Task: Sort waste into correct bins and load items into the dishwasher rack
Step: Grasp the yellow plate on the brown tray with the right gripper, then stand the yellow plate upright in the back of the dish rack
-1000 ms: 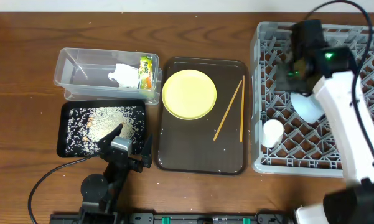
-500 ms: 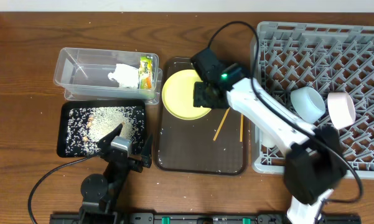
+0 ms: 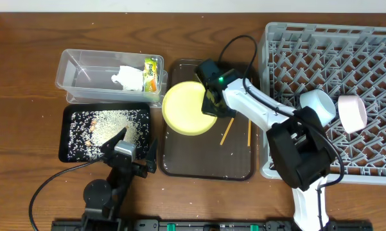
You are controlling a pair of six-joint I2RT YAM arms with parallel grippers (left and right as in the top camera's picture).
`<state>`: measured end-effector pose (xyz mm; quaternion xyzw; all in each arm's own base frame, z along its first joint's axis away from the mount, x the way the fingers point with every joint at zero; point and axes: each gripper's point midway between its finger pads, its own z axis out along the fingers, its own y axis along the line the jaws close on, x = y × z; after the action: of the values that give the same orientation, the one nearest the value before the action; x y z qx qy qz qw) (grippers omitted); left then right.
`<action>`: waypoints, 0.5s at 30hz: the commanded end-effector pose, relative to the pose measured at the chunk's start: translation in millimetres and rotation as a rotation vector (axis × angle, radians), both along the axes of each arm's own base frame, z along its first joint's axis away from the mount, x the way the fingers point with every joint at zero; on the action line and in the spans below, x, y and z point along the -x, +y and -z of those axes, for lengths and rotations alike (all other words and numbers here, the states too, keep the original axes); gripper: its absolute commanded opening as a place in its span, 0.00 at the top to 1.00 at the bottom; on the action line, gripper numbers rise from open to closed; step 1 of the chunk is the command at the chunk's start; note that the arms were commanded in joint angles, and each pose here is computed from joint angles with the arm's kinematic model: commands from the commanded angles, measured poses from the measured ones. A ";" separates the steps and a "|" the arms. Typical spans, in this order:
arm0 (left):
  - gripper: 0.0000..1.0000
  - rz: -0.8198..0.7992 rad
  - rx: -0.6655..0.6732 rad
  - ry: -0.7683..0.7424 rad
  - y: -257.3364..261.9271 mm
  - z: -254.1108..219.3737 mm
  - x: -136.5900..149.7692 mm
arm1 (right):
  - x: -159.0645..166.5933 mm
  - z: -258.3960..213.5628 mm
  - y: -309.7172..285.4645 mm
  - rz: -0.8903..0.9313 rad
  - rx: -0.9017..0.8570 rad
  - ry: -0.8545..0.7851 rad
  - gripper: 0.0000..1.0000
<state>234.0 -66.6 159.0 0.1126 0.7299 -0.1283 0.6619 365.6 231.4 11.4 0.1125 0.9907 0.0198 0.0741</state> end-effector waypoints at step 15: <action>0.09 0.012 -0.005 0.034 -2.2 15.3 0.4 | -10.4 -295.8 -220.4 0.102 0.777 -0.650 0.99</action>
<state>234.0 -66.6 159.1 0.1128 0.7297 -0.1282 0.6621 387.9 76.1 253.7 0.1030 0.9135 -0.1322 0.3707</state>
